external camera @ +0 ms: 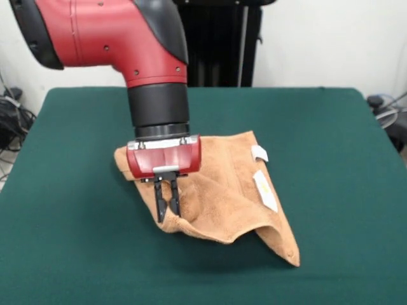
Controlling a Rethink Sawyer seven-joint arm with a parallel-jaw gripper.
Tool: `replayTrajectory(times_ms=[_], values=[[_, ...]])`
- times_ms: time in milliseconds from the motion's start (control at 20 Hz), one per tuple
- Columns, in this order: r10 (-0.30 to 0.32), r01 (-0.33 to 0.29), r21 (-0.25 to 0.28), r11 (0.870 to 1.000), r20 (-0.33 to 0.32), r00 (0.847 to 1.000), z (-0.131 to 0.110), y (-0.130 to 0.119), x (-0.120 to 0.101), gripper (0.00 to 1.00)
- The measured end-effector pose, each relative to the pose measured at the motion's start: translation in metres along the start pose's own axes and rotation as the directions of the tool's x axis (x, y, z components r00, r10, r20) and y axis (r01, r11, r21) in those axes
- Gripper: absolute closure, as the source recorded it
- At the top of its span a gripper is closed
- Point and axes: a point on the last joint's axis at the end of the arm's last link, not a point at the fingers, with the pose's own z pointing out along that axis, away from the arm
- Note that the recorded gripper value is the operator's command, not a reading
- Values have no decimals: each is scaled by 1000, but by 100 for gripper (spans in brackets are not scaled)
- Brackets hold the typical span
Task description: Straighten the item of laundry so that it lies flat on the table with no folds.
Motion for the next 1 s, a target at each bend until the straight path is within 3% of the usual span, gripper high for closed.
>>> replayTrajectory(times_ms=[600, 1000], values=[[-7, 7, 7, 1000, -62, 998, -7, -43, 5, 100], [-34, 38, 57, 998, -57, 998, -28, -67, -15, 100]])
